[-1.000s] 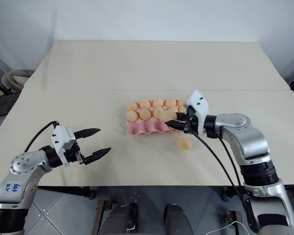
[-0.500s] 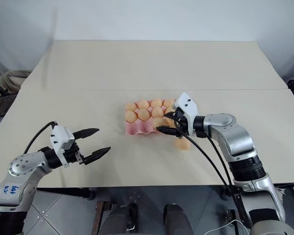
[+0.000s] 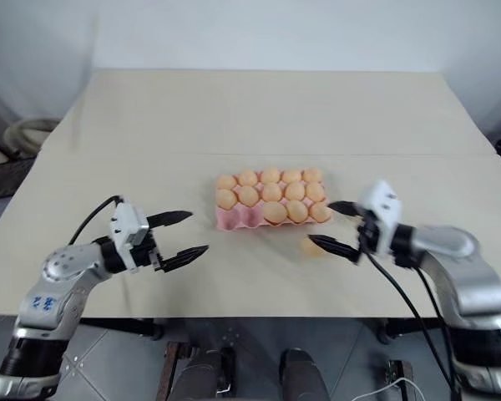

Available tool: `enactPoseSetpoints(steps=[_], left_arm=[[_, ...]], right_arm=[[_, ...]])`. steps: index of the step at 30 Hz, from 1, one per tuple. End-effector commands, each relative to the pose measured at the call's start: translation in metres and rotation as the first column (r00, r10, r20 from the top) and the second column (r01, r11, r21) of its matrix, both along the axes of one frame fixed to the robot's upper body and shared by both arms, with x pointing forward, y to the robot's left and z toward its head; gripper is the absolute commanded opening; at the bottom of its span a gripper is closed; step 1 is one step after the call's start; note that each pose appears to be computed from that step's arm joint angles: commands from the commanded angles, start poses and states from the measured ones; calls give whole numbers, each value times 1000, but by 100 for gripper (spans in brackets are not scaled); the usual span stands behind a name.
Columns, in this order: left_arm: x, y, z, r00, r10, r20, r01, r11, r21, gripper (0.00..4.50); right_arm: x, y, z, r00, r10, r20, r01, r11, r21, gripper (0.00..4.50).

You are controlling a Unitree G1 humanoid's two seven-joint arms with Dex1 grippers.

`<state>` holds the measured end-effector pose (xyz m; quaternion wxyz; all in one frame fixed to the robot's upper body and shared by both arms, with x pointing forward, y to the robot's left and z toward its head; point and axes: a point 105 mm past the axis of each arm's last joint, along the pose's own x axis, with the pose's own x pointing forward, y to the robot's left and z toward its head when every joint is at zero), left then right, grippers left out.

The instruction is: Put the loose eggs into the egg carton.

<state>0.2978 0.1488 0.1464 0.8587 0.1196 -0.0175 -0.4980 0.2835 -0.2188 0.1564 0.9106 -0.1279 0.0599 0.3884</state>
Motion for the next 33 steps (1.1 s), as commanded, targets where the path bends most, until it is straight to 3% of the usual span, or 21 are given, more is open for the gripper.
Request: enactPoseSetpoints(steps=[1,7,14,18,26,33], left_arm=[[5,-5,2,999,-43,28,42,999,20,450],[12,-4,2,997,-65,35,64,997,39,450],[13,0,2,998,-55,16,55,998,30,450],[9,7,3,999,-33,38,31,998,46,450],[-10,38,-1,997,72,-2,-71,997,42,450],[-23,44,-1,994,107,-12,-106,994,38,450]], right_arm=[[-14,-38,16,983,-135,126,134,991,15,447],[-35,-74,2,954,-264,141,265,964,14,447],[-36,-71,-8,963,-243,118,245,969,-1,447],[-28,-53,-1,979,-166,116,167,986,1,447],[-11,7,1,998,21,-61,-22,999,-23,447],[5,54,-24,971,160,-175,-174,982,-70,447]])
